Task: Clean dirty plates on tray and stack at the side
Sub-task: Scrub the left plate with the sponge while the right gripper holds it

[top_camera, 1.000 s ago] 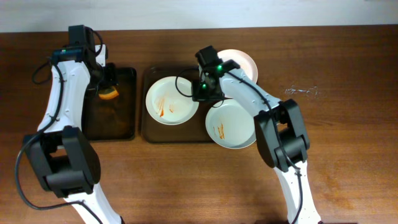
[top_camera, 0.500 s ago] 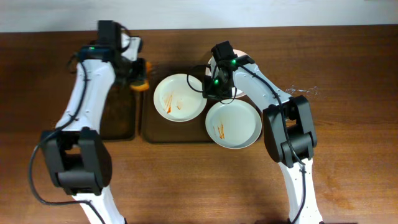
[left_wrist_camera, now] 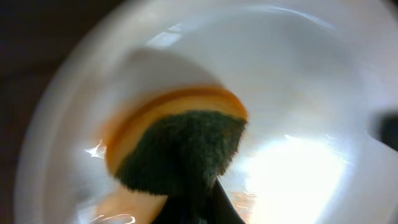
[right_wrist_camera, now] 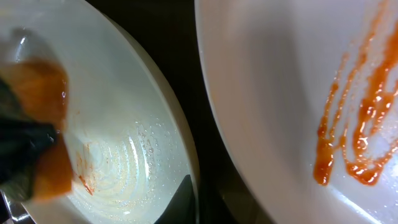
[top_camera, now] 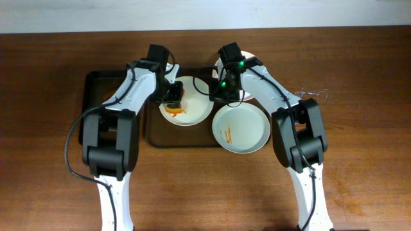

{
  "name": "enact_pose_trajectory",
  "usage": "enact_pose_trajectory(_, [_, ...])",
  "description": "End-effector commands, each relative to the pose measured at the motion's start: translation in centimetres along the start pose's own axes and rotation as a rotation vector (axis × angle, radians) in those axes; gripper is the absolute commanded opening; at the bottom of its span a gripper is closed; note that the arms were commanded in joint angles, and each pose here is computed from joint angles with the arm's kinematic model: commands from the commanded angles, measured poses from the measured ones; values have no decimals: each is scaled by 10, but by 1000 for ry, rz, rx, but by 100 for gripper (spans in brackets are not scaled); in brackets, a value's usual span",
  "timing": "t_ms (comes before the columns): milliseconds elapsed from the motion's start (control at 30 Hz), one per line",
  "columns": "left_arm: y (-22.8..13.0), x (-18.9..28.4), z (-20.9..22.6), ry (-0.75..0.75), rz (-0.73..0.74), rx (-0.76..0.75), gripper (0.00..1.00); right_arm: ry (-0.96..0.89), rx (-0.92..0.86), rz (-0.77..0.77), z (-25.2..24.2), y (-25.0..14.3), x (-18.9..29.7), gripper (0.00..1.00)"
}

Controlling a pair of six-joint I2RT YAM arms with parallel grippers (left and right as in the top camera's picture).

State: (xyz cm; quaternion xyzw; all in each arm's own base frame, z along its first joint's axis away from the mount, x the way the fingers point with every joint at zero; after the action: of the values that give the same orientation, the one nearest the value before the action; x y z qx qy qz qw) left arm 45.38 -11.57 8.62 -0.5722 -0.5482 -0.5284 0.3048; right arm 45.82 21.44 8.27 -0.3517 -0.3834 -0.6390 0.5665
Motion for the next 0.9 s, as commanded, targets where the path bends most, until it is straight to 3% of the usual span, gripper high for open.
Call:
enact_pose_trajectory(0, [-10,-21,-41,-274,47,-151,0,19,15,6,4,-1,-3,4])
enact_pose_trajectory(133, [-4,-27,-54,-212,20,-182,0,18,16,6,4,-1,-3,4])
enact_pose_trajectory(267, [5,-22,1,397,-54,95,0,18,15,6,4,-1,-3,4])
enact_pose_trajectory(333, [13,-13,16,583,-141,163,0,18,16,6,4,-1,-3,4])
enact_pose_trajectory(400, [16,-9,22,657,-175,178,0,18,15,6,4,-1,-3,4])
enact_pose_trajectory(500, [-2,-14,14,601,-45,144,0,19,15,5,4,-1,-3,4])
enact_pose_trajectory(567, [-22,-24,-10,326,135,-14,0,18,15,6,4,-1,-3,4])
enact_pose_trajectory(667, [-33,-27,-38,-22,204,-287,0,19,15,6,4,-1,-3,4])
enact_pose_trajectory(867, [-40,-25,-40,-72,241,-480,0,19,15,5,4,-1,-3,4])
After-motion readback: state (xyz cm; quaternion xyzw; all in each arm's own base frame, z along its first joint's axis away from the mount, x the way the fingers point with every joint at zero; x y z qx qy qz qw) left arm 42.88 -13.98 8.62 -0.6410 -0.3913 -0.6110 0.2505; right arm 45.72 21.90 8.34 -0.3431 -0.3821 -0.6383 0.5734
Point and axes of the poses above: each gripper's point midway between its finger pads, its own x axis back along the fingers, its own z axis along the line the jaws close on, y = z × x, the point moved 8 cm from there along x, back along the fingers, and after that the axes turned 5 degrees about -x, right-handed, at the moved point
